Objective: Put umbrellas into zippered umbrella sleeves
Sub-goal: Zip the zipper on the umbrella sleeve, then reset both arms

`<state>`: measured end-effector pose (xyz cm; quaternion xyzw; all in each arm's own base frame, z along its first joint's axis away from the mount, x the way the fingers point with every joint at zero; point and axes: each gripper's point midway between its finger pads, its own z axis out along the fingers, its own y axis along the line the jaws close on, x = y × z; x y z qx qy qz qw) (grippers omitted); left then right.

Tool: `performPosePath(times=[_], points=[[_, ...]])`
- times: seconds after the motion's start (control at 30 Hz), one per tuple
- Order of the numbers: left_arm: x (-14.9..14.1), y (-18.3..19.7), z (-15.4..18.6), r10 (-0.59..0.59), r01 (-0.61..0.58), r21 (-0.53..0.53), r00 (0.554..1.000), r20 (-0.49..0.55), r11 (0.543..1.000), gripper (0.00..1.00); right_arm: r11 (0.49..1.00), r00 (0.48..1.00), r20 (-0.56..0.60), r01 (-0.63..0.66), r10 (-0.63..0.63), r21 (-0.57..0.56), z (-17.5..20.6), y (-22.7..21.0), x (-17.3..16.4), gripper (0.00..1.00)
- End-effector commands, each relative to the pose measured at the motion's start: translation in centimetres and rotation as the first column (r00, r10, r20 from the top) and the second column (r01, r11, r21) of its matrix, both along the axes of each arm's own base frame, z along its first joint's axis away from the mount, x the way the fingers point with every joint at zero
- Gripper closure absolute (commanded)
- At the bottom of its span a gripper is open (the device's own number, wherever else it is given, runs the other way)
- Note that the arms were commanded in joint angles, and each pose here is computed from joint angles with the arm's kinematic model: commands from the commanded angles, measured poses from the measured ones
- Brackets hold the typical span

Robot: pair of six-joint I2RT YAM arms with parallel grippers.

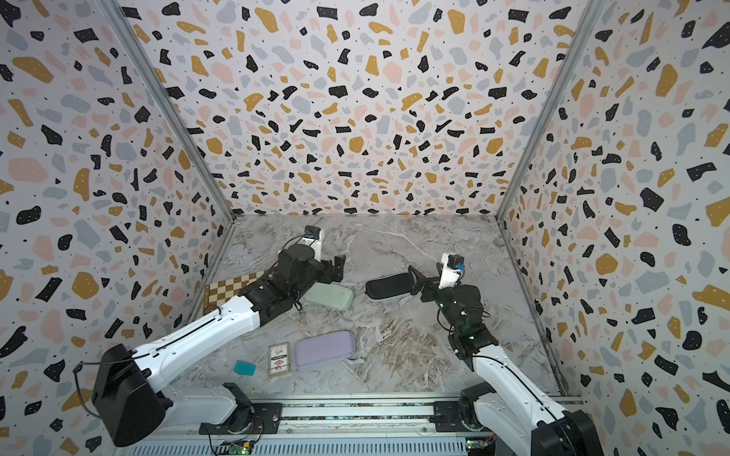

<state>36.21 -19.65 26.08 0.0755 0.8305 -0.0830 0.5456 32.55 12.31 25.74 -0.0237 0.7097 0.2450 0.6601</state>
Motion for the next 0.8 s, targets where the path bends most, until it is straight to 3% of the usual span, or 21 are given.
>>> performPosePath(times=[0.0,0.13,0.27,0.33,0.4,0.47,0.63,0.7,0.77], points=[[0.7,7.7,-1.4,0.227,-0.229,0.224,0.973,0.033,0.947,0.01,0.991,0.99,0.074,0.122,-0.118,-0.053,3.3,-1.7,2.0,0.0],[-0.1,13.0,-3.3,0.334,-0.329,0.253,0.942,0.021,0.91,0.01,0.946,0.984,0.047,0.175,-0.169,-0.272,1.1,-2.0,4.8,0.0],[0.2,15.6,-6.4,0.327,-0.334,0.193,0.942,0.071,0.923,0.01,0.868,0.964,0.067,0.26,-0.256,-0.423,-1.8,-4.6,5.5,0.0],[0.4,16.8,-7.5,0.34,-0.353,0.24,0.936,0.095,0.904,0.01,0.848,0.955,0.058,0.287,-0.293,-0.445,-3.5,-6.1,5.4,0.0],[0.7,18.5,-8.1,0.42,-0.437,0.267,0.899,0.123,0.859,0.01,0.837,0.939,0.042,0.325,-0.342,-0.44,-5.1,-7.6,5.5,0.0],[1.2,18.2,-8.8,0.377,-0.401,0.315,0.916,0.137,0.86,0.01,0.815,0.92,0.037,0.364,-0.391,-0.451,-6.7,-8.7,5.5,0.0],[1.8,19.0,-9.6,0.382,-0.417,0.278,0.908,0.171,0.866,0.01,0.784,0.903,-0.023,0.36,-0.429,-0.506,-10.9,-9.9,5.6,0.01],[1.6,20.4,-9.3,0.426,-0.461,0.233,0.885,0.186,0.856,0.01,0.777,0.891,-0.016,0.387,-0.453,-0.496,-11.8,-10.6,5.3,0.01],[1.6,21.1,-9.5,0.419,-0.445,0.181,0.893,0.163,0.877,0.01,0.786,0.882,-0.023,0.408,-0.471,-0.464,-12.8,-11.5,5.1,0.01]])
